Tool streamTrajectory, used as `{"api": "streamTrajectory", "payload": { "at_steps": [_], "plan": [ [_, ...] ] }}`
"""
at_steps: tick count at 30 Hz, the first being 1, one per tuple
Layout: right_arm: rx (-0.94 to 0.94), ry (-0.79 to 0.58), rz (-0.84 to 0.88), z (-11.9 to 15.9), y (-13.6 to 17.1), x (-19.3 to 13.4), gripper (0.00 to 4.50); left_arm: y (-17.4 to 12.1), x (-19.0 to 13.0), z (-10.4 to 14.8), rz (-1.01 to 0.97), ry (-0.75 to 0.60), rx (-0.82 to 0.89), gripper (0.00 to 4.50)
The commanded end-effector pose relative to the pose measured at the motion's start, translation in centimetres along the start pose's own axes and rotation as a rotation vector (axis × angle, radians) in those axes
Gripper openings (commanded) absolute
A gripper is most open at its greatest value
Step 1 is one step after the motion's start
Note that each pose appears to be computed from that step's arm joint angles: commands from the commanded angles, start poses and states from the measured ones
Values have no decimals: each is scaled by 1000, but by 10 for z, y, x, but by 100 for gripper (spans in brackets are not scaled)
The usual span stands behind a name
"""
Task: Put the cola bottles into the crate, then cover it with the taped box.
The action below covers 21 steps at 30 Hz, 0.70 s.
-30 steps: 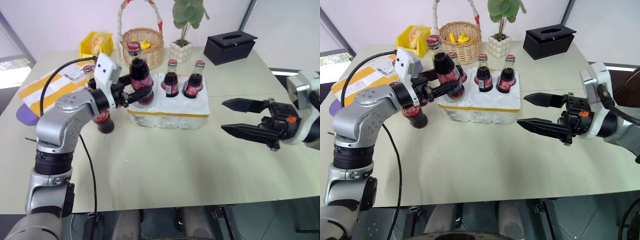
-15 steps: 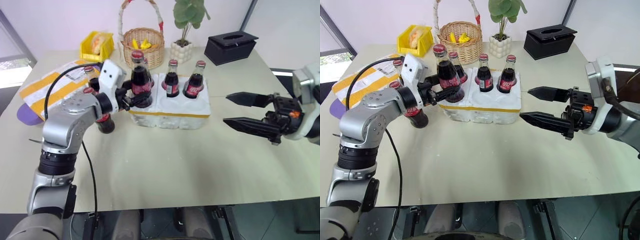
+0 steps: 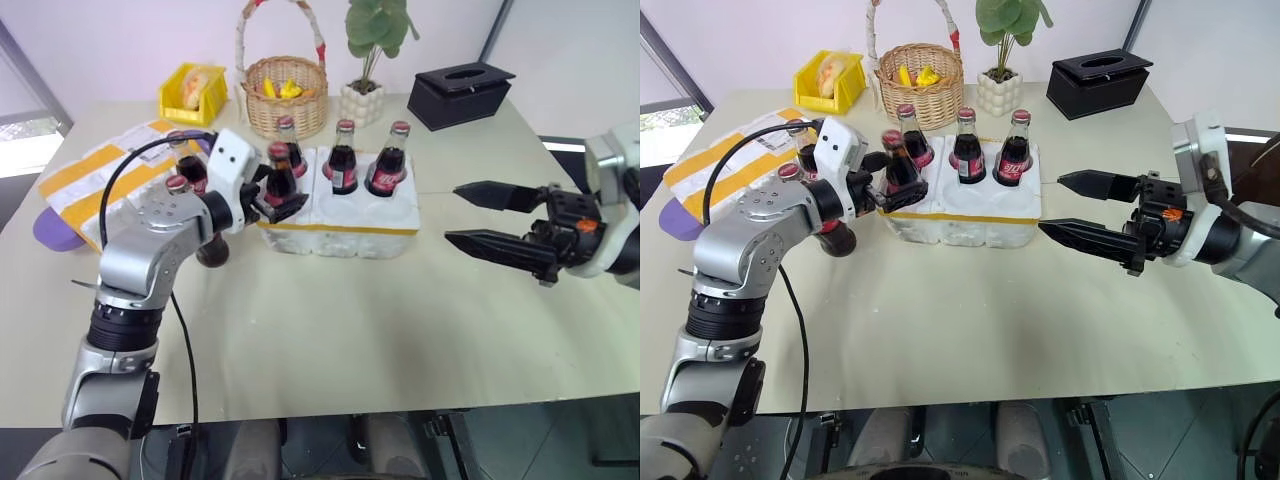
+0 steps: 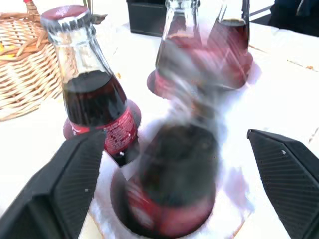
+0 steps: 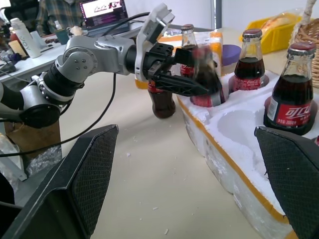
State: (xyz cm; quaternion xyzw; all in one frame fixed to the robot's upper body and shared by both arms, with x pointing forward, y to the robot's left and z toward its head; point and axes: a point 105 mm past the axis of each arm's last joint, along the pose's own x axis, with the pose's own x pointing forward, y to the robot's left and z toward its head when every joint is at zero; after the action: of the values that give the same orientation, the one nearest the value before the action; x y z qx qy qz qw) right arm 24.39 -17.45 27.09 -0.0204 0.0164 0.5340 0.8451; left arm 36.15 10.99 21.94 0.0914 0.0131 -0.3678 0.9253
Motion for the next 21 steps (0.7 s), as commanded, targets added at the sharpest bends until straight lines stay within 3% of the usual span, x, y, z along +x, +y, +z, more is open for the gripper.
{"api": "streamTrajectory", "payload": {
  "at_steps": [1, 9, 21],
  "plan": [
    [-53, -35, 17, 13, 5, 0, 450, -3, -8, 21, -25, -66, 45, 447],
    [-51, -37, 24, 12, 5, 2, 450, -8, -27, 37, -104, -123, 62, 447],
    [-31, -24, 30, 7, 1, 1, 450, -18, -110, 38, -304, -60, 99, 447]
  ]
}}
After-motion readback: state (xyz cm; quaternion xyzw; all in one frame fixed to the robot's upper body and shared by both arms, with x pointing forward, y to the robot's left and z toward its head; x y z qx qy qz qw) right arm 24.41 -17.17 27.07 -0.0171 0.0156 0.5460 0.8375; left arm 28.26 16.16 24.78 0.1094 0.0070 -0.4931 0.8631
